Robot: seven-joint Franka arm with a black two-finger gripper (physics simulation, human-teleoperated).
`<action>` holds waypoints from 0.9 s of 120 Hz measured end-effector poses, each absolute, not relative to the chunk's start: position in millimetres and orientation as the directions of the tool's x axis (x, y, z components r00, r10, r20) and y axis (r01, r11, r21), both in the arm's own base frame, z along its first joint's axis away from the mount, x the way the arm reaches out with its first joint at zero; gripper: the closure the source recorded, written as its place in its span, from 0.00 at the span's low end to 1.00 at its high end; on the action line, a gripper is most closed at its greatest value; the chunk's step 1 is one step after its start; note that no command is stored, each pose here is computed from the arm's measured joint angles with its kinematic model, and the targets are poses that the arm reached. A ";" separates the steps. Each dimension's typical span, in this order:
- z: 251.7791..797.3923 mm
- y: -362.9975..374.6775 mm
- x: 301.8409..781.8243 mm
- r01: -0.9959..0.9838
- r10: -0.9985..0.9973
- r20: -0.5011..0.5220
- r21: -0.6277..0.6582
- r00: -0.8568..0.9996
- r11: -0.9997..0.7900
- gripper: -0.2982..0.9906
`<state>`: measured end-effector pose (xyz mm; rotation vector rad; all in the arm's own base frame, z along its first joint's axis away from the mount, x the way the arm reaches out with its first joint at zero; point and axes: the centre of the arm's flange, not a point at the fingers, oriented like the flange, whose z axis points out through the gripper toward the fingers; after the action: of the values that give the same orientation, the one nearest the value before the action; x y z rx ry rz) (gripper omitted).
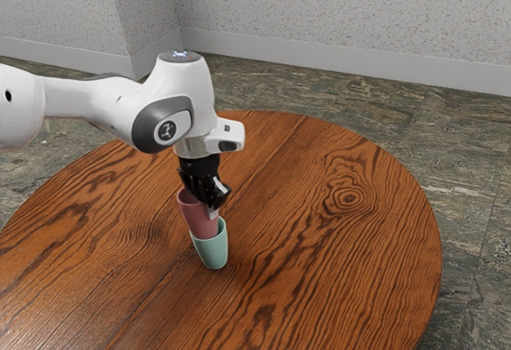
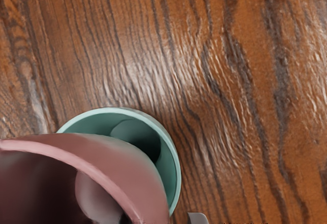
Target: Place the left cup onto the right cup
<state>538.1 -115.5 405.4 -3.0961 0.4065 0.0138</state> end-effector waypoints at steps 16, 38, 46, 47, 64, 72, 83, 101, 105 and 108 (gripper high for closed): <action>405.4 -115.8 537.9 -0.258 -0.258 -0.012 -0.014 0.966 -0.966 0.45; 406.3 -118.1 537.5 -0.264 -0.263 -0.010 -0.012 0.965 -0.965 0.32; 407.4 -118.7 537.3 -0.265 -0.265 -0.008 -0.012 0.964 -0.964 0.30; 407.5 -118.8 537.2 -0.265 -0.265 -0.008 -0.012 0.964 -0.964 0.30; 411.3 -119.2 536.3 -0.268 -0.268 -0.004 -0.011 0.963 -0.963 0.26; 414.3 -119.0 535.5 -0.269 -0.269 -0.001 -0.011 0.963 -0.963 0.26; 420.3 -118.5 534.3 -0.270 -0.270 0.005 -0.009 0.963 -0.963 0.25; 427.9 -117.7 532.4 -0.274 -0.274 0.013 -0.008 0.962 -0.962 0.24; 430.0 -117.6 532.4 -0.275 -0.275 0.016 -0.008 0.961 -0.962 0.24; 432.0 -117.5 532.8 -0.275 -0.275 0.017 -0.008 0.961 -0.961 0.24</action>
<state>532.8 -117.5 432.0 -3.1058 0.4362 -0.0277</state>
